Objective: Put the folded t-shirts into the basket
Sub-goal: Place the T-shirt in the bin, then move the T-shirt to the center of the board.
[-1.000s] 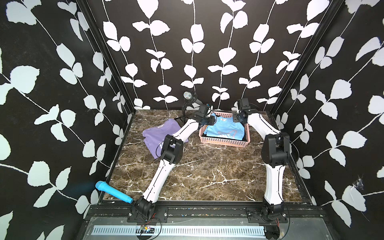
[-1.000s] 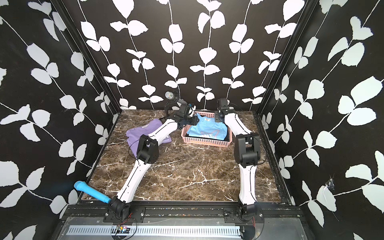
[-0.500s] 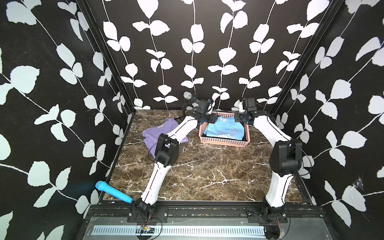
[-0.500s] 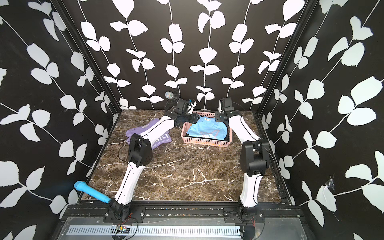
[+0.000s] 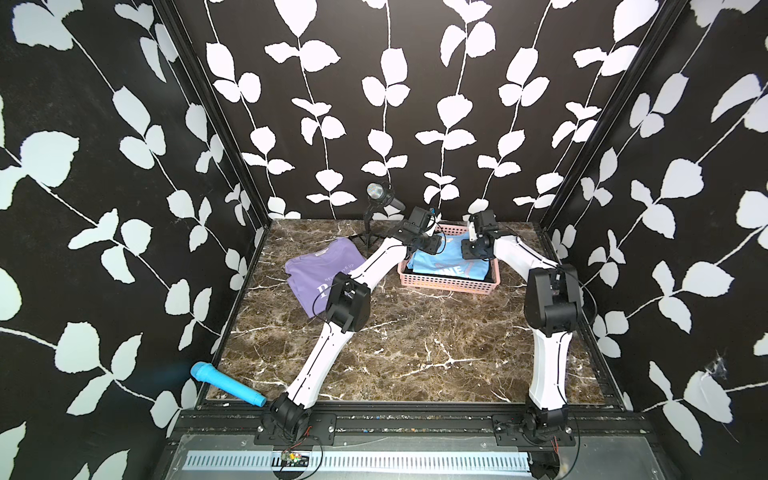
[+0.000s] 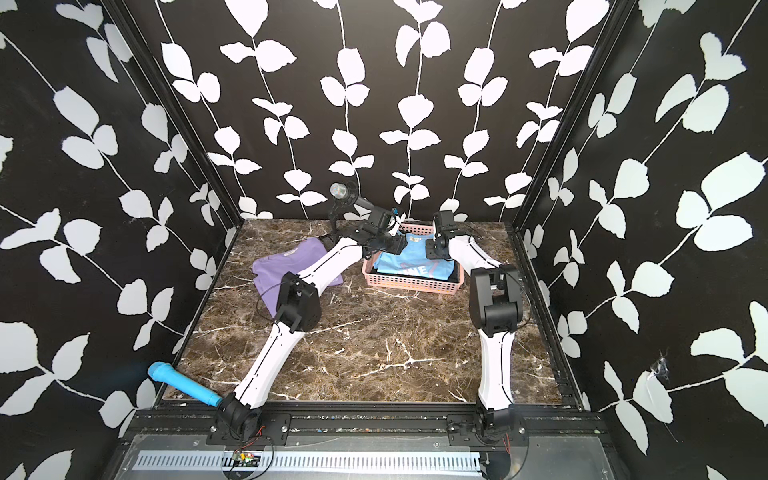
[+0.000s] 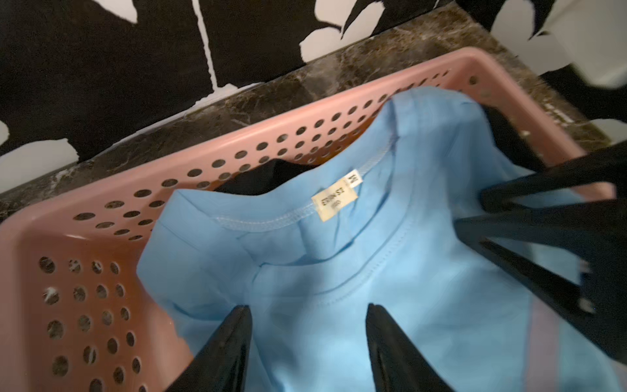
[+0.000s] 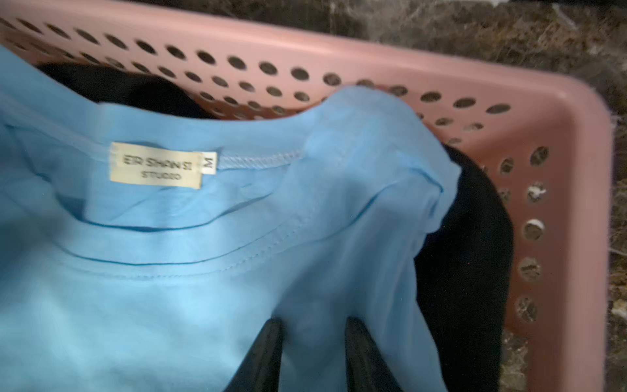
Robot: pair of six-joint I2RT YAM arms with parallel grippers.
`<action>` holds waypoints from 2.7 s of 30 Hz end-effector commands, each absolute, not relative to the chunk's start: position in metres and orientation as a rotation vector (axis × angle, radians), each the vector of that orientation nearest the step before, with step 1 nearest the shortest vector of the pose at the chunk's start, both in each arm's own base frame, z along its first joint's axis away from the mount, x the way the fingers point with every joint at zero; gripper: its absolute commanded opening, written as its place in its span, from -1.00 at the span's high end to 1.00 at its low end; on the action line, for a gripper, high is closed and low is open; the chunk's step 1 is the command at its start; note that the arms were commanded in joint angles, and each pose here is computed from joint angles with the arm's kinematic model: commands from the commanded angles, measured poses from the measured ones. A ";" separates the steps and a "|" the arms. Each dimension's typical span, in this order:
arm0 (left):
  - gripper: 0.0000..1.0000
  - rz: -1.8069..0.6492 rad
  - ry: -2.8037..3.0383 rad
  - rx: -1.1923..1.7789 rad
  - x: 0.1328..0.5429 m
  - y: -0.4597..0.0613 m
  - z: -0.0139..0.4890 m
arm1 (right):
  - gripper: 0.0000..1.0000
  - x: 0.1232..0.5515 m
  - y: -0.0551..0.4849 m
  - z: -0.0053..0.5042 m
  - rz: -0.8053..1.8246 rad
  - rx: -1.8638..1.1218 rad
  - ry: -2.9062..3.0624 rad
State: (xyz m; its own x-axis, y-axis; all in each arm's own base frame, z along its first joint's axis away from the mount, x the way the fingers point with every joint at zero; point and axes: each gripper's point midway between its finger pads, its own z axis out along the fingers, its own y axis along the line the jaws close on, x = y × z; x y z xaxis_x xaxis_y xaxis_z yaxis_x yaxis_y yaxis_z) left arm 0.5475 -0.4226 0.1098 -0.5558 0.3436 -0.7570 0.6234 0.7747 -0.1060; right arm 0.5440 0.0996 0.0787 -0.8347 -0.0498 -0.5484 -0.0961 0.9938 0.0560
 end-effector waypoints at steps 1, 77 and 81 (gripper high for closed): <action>-0.16 -0.382 2.244 0.679 0.557 -0.407 0.096 | 0.29 0.544 0.086 0.069 0.070 -0.061 2.600; -0.36 0.004 2.766 0.198 0.400 -0.113 0.033 | -0.29 0.377 0.168 0.214 0.598 -0.234 2.286; -0.37 -0.005 2.782 0.240 0.377 -0.125 0.027 | -0.29 0.368 0.168 0.215 0.619 -0.227 2.277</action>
